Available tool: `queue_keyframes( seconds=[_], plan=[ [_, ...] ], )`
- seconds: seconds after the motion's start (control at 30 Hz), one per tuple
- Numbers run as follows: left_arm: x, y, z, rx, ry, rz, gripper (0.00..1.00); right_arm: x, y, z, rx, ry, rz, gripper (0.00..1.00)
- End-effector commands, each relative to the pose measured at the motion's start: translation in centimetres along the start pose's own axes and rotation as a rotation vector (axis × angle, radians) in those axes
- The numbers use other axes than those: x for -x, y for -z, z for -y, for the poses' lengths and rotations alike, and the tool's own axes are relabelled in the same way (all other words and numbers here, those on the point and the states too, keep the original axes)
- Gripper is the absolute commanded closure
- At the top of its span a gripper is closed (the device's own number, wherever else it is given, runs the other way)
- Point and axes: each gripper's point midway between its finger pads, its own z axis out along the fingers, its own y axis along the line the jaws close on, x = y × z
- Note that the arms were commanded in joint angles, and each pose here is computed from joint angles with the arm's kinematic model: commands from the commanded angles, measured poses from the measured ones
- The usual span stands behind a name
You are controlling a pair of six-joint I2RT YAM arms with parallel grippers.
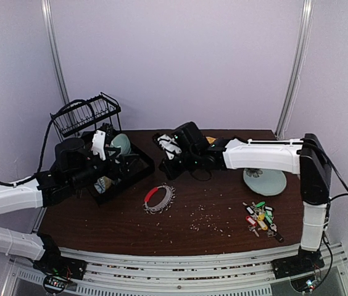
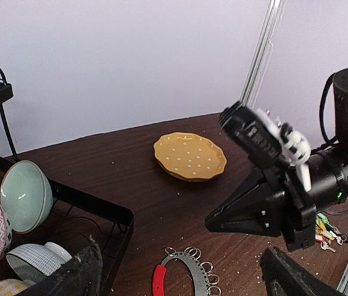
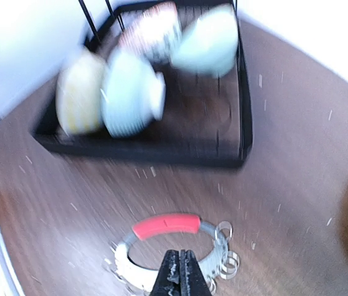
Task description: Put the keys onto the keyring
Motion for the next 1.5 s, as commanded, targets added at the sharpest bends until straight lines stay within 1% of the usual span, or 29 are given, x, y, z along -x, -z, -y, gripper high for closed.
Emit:
queue_keyframes(
  seconds=[0.0,0.07,0.13,0.17,0.27,0.47,0.67,0.8,1.03,1.17,1.4,1.47],
  plan=[
    [1.7,0.7,0.4,-0.020,-0.013,0.073,0.07,1.6,0.5,0.9,-0.035,-0.009,0.070,1.00],
    [1.5,0.5,0.3,-0.013,-0.003,0.060,0.07,1.0,-0.7,3.0,-0.149,-0.056,0.038,1.00],
    [1.4,0.4,0.3,-0.010,0.008,0.047,0.07,-0.5,-2.4,4.1,-0.223,-0.084,-0.034,0.94],
    [1.4,0.3,0.2,-0.006,0.012,0.042,0.07,-1.0,-3.2,4.3,-0.235,-0.095,-0.054,0.89],
    [1.2,0.3,0.1,0.001,0.017,0.035,0.07,-2.3,-5.0,4.5,-0.271,-0.115,-0.075,0.69],
    [0.7,-0.1,-0.3,0.022,0.008,0.013,0.07,-4.6,-7.8,5.3,-0.327,-0.142,-0.145,0.53],
    [0.3,-0.3,-0.5,0.034,0.002,0.000,0.07,-6.7,-9.4,5.3,-0.322,-0.154,-0.195,0.53],
    [0.5,-0.3,-0.5,0.034,-0.003,0.002,0.07,-7.3,-10.4,4.9,-0.296,-0.150,-0.227,0.58],
    [0.6,0.0,-0.8,0.052,-0.006,0.010,0.06,-8.5,-10.7,5.0,-0.302,-0.154,-0.247,0.60],
    [0.7,0.1,-0.8,0.053,-0.007,0.010,0.06,-8.9,-10.8,5.4,-0.317,-0.155,-0.254,0.63],
    [0.8,0.4,-0.9,0.060,-0.008,0.017,0.06,-10.0,-10.9,5.7,-0.328,-0.163,-0.278,0.66],
    [0.9,0.4,-0.9,0.060,-0.008,0.019,0.06,-10.1,-11.0,5.9,-0.328,-0.170,-0.279,0.69]
  ],
)
